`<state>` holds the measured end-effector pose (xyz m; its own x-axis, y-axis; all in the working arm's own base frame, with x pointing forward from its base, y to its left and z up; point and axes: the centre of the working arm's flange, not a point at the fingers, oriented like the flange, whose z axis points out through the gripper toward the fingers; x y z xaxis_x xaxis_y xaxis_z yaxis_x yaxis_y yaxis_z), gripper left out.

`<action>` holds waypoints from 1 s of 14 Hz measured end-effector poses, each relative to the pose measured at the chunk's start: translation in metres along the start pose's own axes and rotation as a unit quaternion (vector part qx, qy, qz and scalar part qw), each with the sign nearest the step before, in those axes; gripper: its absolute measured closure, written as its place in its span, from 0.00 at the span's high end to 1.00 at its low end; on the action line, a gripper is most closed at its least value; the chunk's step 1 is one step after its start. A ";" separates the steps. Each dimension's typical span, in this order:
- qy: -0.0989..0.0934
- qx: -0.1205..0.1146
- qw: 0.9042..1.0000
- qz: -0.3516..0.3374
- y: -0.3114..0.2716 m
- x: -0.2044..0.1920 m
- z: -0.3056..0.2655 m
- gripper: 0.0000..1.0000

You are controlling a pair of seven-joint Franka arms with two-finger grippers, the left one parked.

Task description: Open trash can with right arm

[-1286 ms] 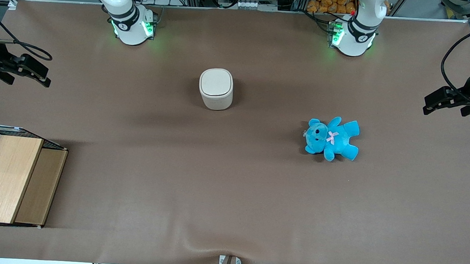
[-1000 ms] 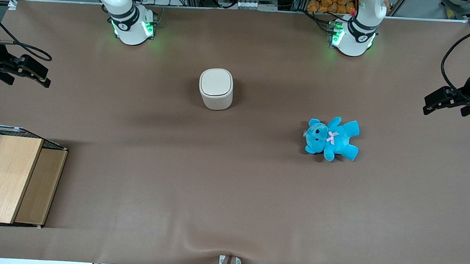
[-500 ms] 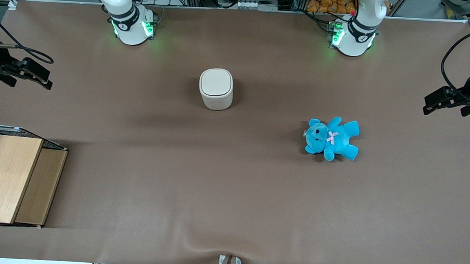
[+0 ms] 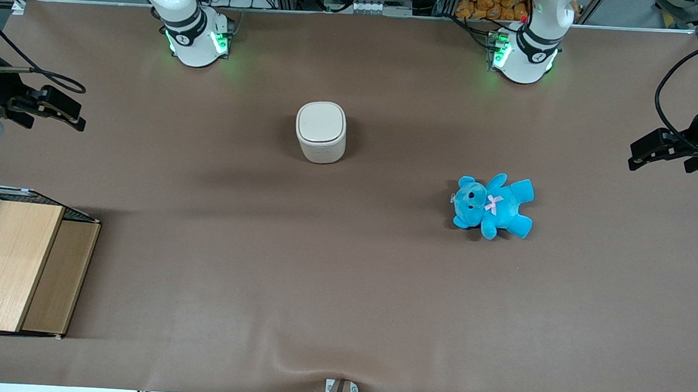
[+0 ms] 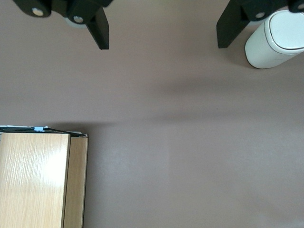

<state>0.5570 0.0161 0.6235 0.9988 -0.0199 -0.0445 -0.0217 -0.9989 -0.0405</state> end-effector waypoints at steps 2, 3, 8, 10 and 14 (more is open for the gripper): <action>-0.003 0.000 1.000 0.001 0.002 0.002 0.003 1.00; -0.004 0.000 1.000 0.001 0.002 0.002 0.004 1.00; -0.013 0.003 1.000 -0.007 -0.005 0.001 0.006 1.00; -0.022 0.019 0.999 -0.017 -0.019 0.001 0.012 1.00; -0.044 0.039 0.998 -0.011 -0.046 0.000 0.024 1.00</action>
<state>0.5572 0.0631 0.6012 0.9916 0.0087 -0.1294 -0.0069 -0.9927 -0.1202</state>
